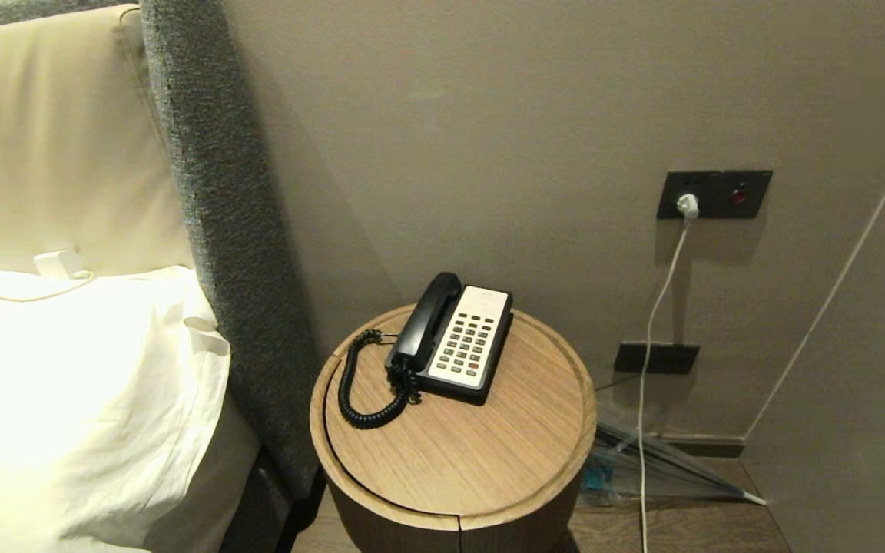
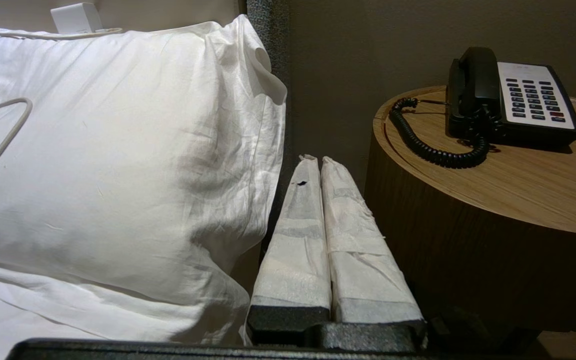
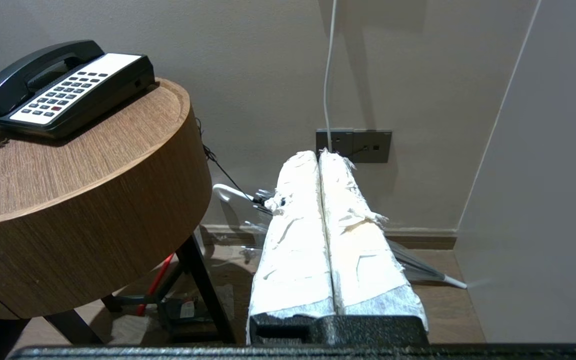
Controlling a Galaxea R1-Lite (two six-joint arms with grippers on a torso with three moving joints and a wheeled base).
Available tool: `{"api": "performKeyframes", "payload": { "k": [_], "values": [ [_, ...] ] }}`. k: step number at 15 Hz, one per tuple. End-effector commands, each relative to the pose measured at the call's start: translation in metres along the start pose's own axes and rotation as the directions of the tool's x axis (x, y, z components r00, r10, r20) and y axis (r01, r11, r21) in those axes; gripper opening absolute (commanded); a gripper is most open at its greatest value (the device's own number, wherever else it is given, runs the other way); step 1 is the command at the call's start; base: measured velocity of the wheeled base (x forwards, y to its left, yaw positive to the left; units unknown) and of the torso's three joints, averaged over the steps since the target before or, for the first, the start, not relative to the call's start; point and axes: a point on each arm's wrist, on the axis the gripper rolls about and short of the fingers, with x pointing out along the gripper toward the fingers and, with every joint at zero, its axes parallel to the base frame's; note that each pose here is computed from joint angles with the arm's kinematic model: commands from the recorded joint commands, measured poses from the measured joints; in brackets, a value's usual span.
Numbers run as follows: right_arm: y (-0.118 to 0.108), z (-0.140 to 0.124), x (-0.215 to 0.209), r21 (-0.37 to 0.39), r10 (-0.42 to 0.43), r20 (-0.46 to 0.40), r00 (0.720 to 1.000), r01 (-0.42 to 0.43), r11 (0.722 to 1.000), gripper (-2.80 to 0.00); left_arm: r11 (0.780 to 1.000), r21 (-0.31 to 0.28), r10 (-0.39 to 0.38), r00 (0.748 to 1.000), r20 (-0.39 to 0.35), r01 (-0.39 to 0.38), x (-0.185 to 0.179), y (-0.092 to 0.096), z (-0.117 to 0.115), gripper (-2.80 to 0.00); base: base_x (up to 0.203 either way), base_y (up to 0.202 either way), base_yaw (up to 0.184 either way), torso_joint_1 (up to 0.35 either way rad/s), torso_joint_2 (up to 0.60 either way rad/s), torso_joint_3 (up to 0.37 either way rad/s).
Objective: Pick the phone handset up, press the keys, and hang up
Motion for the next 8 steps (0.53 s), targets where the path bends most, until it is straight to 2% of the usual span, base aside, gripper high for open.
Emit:
{"api": "performKeyframes", "payload": {
  "k": [1, 8],
  "values": [
    [-0.0001, -0.0060, 0.0013, 0.000, 0.000, -0.021, 1.000, 0.000, 1.000, -2.80, 1.000, 0.000, -0.001, 0.999, -0.040, 0.001, 0.0022, -0.0003, -0.0113, -2.80, 0.000, 0.000, 0.000, 0.000, 0.00, 0.000],
    [-0.0001, -0.0060, 0.0013, 0.002, -0.001, -0.021, 1.000, 0.001, 1.000, -2.80, 1.000, 0.000, -0.001, 0.999, -0.040, 0.001, 0.0022, -0.0003, -0.0113, -2.80, 0.000, 0.000, 0.000, 0.000, 0.00, 0.000]
  ]
}}
